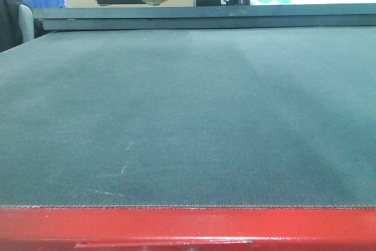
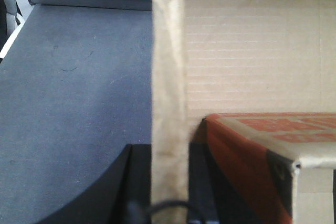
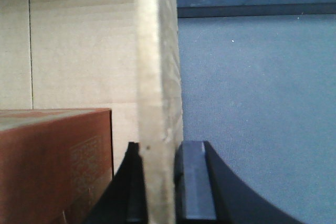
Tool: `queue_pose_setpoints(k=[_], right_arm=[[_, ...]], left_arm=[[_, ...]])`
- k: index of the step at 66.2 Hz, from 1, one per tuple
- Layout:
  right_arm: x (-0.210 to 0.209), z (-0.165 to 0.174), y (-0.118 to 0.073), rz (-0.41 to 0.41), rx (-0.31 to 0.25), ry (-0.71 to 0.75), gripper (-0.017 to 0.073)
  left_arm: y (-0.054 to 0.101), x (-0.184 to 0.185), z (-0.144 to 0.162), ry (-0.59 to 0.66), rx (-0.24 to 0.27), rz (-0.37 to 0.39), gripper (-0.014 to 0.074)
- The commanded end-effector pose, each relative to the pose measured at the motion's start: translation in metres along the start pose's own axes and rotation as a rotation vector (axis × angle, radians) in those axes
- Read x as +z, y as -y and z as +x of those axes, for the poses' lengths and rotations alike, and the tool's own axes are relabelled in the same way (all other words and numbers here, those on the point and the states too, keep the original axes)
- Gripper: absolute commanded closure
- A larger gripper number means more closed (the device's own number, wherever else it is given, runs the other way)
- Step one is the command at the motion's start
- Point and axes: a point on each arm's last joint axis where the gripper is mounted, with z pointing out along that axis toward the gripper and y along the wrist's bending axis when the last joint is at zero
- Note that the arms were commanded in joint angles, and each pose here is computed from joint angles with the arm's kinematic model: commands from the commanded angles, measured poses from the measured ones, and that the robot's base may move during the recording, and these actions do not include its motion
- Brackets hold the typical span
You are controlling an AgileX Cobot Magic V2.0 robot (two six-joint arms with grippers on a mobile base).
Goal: Stack two boxes on right shelf middle
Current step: 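Lift the two stacked boxes off the bench with both grippers, then carry the held boxes while driving to the steel shelf with blue bins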
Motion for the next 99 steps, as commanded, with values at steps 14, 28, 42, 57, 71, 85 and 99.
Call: queue_pose_setpoints(k=[14,28,42,57,71,85,99], right_arm=[[-0.013,-0.01,0.004,0.001,0.015,0.064,0.0718],[-0.013,-0.011,0.003,-0.006,0.014,0.078,0.0718],[-0.013,-0.011,0.003,-0.006,0.014,0.078,0.0718],[-0.013,-0.011,0.003,-0.006,0.014,0.078,0.0718],[-0.013,-0.011,0.003,-0.006,0.014,0.078,0.0718],[-0.013,-0.011,0.003,-0.006,0.014,0.078,0.0721],[-0.013,-0.011,0.003,-0.006,0.014,0.078,0.0721]], left_arm=[[-0.006,-0.01,-0.01,0.071,0.019,-0.022,0.0704],[-0.006,-0.01,-0.01,0.071,0.019,-0.022,0.0704],[-0.006,-0.01,-0.01,0.071,0.019,-0.022,0.0704],[-0.006,-0.01,-0.01,0.071,0.019,-0.022,0.0704],[-0.006,-0.01,-0.01,0.071,0.019,-0.022,0.0704],[-0.005,-0.008,-0.009,0.067,0.022,-0.025,0.0704],[0.0,0.006,-0.004,0.046,0.035,-0.028,0.0704]])
